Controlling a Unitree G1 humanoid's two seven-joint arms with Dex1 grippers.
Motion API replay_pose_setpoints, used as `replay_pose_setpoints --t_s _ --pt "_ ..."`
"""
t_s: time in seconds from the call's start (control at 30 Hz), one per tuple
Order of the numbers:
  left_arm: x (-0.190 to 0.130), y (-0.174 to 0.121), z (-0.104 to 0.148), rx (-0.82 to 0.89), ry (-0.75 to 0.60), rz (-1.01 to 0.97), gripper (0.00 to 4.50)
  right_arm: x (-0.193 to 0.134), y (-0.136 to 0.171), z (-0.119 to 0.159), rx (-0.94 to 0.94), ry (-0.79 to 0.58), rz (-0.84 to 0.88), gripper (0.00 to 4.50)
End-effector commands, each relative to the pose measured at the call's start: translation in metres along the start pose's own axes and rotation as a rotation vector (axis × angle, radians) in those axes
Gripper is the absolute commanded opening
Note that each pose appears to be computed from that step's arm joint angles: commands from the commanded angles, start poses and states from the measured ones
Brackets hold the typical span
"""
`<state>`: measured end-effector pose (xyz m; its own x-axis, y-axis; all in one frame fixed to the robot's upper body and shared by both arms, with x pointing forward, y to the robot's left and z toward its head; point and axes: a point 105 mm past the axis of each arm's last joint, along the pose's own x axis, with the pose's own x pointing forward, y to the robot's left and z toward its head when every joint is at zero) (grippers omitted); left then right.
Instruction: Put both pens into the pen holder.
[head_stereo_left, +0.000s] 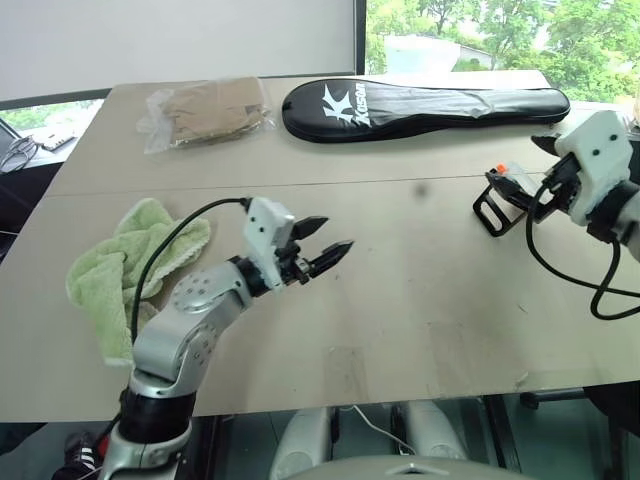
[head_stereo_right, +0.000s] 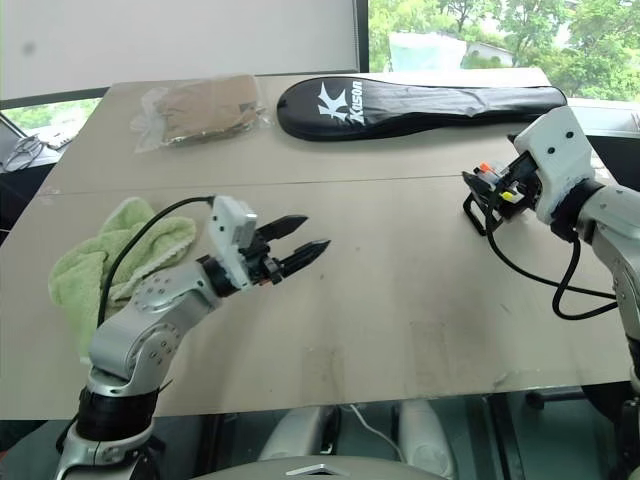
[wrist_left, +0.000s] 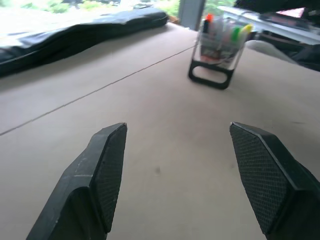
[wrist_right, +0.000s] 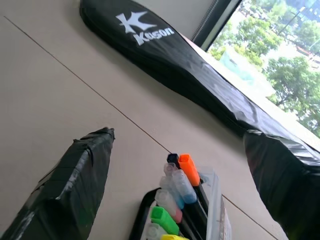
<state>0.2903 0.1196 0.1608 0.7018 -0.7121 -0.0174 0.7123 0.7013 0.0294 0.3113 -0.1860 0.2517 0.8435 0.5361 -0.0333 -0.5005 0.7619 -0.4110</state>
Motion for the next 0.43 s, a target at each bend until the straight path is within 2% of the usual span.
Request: replay_pose_setpoints --t_s 0.03,0.13,0.27,0.43 --pt "-0.034 0.018 -0.001 0.014 0.010 0.158 3.38 -0.017 0.068 0.004 0.106 -0.071 0.188 4.46" --pt "-0.055 0.023 -0.010 -0.004 0.050 0.220 3.38 -0.030 0.090 -0.020 0.140 -0.004 0.211 4.46" --pt "-0.081 0.024 -0.020 -0.023 0.096 0.294 3.38 -0.047 0.092 -0.062 0.144 0.129 0.125 4.46" --pt "-0.095 0.030 -0.024 -0.020 0.111 0.349 3.38 -0.049 0.090 -0.073 0.197 0.123 0.044 4.46"
